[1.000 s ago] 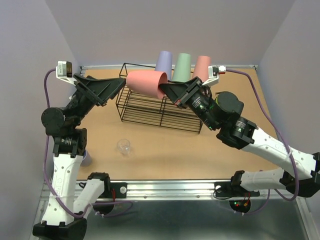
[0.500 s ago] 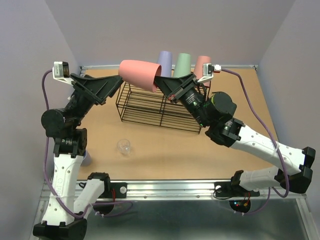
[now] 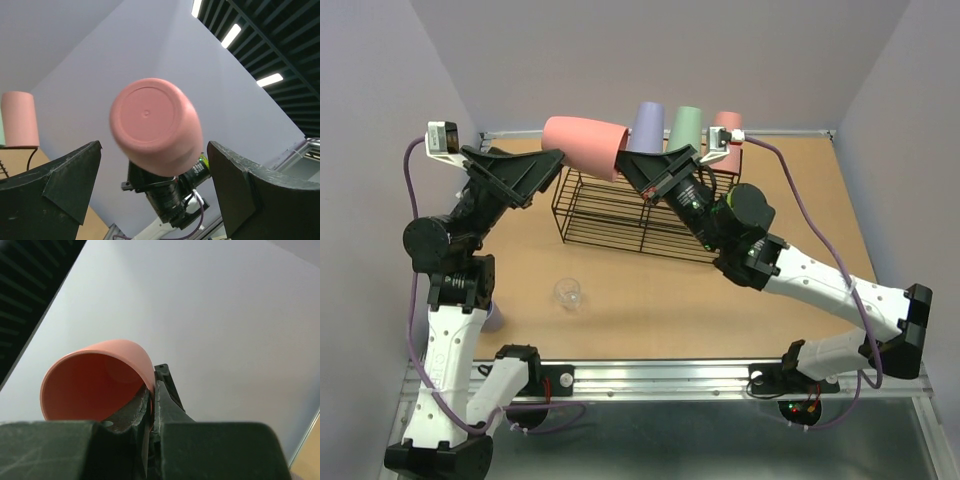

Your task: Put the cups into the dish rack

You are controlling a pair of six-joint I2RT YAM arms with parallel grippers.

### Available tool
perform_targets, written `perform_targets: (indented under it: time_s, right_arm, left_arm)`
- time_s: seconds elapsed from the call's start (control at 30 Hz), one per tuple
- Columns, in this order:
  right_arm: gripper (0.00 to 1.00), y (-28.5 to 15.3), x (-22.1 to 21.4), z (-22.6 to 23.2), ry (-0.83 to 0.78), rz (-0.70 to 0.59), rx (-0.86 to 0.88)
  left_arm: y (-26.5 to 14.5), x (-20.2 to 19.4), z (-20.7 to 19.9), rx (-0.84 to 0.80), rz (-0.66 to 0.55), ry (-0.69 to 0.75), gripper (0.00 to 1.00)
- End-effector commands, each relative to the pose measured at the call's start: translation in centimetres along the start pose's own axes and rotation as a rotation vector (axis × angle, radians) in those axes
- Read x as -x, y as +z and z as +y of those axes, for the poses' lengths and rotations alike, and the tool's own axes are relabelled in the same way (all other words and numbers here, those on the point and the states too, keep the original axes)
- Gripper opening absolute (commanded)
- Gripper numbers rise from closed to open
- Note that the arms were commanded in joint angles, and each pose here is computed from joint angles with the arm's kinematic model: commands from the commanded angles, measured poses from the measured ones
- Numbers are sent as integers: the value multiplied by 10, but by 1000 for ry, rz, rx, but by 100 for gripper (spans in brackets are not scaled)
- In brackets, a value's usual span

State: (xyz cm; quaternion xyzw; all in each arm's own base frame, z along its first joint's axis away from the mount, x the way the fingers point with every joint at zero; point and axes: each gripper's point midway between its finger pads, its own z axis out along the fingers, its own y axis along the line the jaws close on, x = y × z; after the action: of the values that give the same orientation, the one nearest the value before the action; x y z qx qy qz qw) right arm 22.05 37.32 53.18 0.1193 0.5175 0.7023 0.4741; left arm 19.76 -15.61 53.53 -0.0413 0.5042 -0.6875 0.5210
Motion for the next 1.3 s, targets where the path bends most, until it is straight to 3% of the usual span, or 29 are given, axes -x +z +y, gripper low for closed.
perform_targets:
  time_s: [0.0,0.3,0.6,0.8,0.9,0.93,0.97,1.03,1.07,1.1,1.13,1.2,1.23,1.27]
  right_arm:
    - [0,8,-7,7,80,1,68]
    - [0,17,-27,-3,188,35,101]
    - [0,16,-34,-8,219,58,107]
    - [0,19,-33,-7,222,56,112]
    - [0,24,-35,-8,229,65,114]
    - [0,26,-39,-11,232,75,112]
    - [0,27,-42,-12,233,82,113]
    - [0,30,-48,-11,230,108,123]
    - [0,31,-48,-10,225,115,128]
    - [4,30,-49,-11,222,120,127]
    - [19,29,-52,-17,204,135,104]
    - [37,24,-44,-19,178,134,79]
    - [59,21,-42,-23,143,134,61]
    - [67,16,-43,-34,114,148,6]
  left_arm:
    - [-2,5,-48,-181,-22,76,98]
    - [-3,10,-50,-203,-59,88,91]
    - [7,24,-42,-162,-107,142,90]
    - [13,27,-35,-137,-101,155,76]
    - [14,27,-32,-131,-103,159,56]
    - [14,28,-30,-127,-104,158,38]
    - [15,28,-29,-124,-102,155,25]
    - [19,29,-26,-113,-92,159,5]
    - [21,30,-26,-106,-88,166,1]
    - [23,32,-25,-93,-86,179,0]
    - [30,35,-23,-61,-74,202,0]
    - [38,39,-19,-34,-50,278,0]
    - [48,48,-26,-31,-42,325,0]
    - [52,48,-9,51,-14,308,0]
